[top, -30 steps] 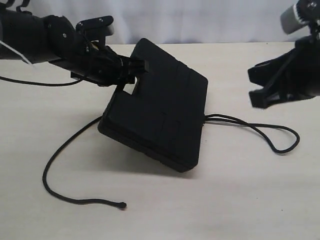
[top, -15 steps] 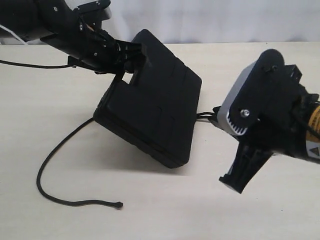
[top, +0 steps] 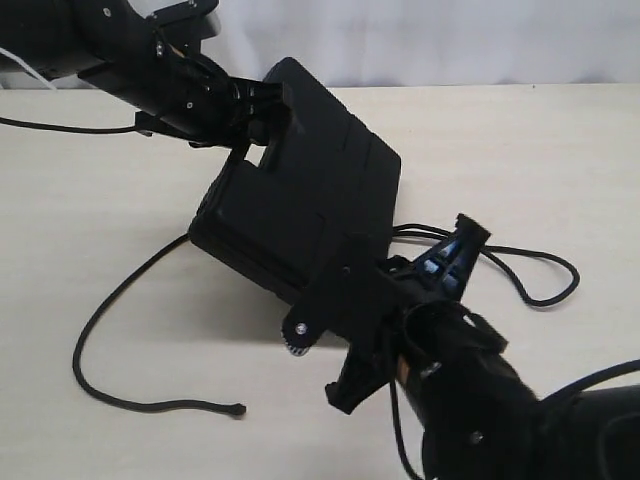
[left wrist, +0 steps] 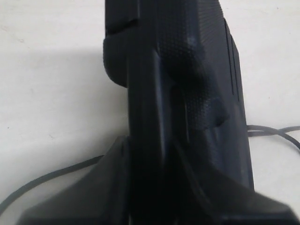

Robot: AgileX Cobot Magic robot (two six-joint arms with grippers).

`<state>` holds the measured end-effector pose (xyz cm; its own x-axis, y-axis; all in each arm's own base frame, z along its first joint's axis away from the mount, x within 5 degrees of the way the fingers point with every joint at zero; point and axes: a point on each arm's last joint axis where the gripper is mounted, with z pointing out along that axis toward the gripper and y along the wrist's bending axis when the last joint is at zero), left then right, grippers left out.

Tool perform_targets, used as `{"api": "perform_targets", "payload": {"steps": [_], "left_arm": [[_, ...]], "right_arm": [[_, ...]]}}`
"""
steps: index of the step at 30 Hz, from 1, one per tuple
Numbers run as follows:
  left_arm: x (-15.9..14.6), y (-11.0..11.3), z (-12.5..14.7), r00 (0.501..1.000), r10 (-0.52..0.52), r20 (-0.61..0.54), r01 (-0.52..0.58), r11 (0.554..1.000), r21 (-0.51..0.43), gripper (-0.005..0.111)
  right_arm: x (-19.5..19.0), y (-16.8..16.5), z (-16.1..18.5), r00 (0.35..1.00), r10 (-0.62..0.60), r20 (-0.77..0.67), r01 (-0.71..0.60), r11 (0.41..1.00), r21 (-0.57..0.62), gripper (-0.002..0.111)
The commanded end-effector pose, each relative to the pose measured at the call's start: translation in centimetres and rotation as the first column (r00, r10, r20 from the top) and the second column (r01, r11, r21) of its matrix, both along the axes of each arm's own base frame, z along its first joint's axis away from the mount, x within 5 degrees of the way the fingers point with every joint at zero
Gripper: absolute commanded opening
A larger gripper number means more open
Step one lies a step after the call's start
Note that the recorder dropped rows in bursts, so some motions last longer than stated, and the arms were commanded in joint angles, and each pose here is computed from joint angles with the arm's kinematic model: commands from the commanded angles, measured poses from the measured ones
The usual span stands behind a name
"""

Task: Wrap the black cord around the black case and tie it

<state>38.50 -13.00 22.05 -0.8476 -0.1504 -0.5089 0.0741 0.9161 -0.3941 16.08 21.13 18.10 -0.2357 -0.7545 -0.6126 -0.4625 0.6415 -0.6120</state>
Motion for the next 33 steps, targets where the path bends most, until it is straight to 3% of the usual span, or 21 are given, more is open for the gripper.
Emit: {"api": "perform_targets", "payload": {"steps": [1, 4, 5, 13, 25, 29, 31, 33], "left_arm": [[0.0, 0.0, 1.4, 1.000, 0.021, 0.021, -0.020, 0.999, -0.042, 0.000], [0.0, 0.0, 1.5, 1.000, 0.021, 0.022, -0.020, 0.999, -0.043, 0.000], [0.0, 0.0, 1.5, 1.000, 0.021, 0.022, -0.020, 0.999, -0.043, 0.000], [0.1, -0.1, 1.6, 1.000, 0.016, 0.019, -0.015, 0.999, -0.044, 0.000], [-0.1, -0.1, 1.5, 1.000, 0.009, 0.001, -0.008, 0.999, -0.045, 0.000], [0.0, -0.1, 1.6, 1.000, 0.015, 0.015, -0.014, 0.999, -0.044, 0.000], [0.1, -0.1, 1.6, 1.000, 0.019, 0.023, -0.017, 0.999, -0.044, 0.000], [0.1, -0.1, 1.7, 0.999, 0.020, 0.026, -0.019, 0.999, -0.044, 0.000]], "right_arm": [[-0.1, 1.9, -2.5, 0.996, 0.049, -0.078, -0.042, 0.995, 0.095, 0.059], [0.5, 3.2, -2.9, 0.996, 0.013, -0.089, 0.001, 0.989, 0.148, 0.092], [0.7, 3.6, -2.9, 0.996, 0.008, -0.088, 0.007, 0.986, 0.164, 0.095], [1.8, 6.3, -3.8, 0.995, -0.028, -0.095, 0.049, 0.974, 0.222, 0.096], [4.3, 8.4, -5.3, 0.979, -0.169, 0.110, 0.149, 0.974, 0.170, 0.096], [4.6, 8.4, -5.2, 0.965, -0.216, 0.149, 0.184, 0.962, 0.201, 0.078], [4.7, 8.3, -5.1, 0.960, -0.231, 0.159, 0.195, 0.957, 0.215, 0.060], [4.7, 8.3, -5.1, 0.960, -0.231, 0.159, 0.195, 0.957, 0.215, 0.035]]}}
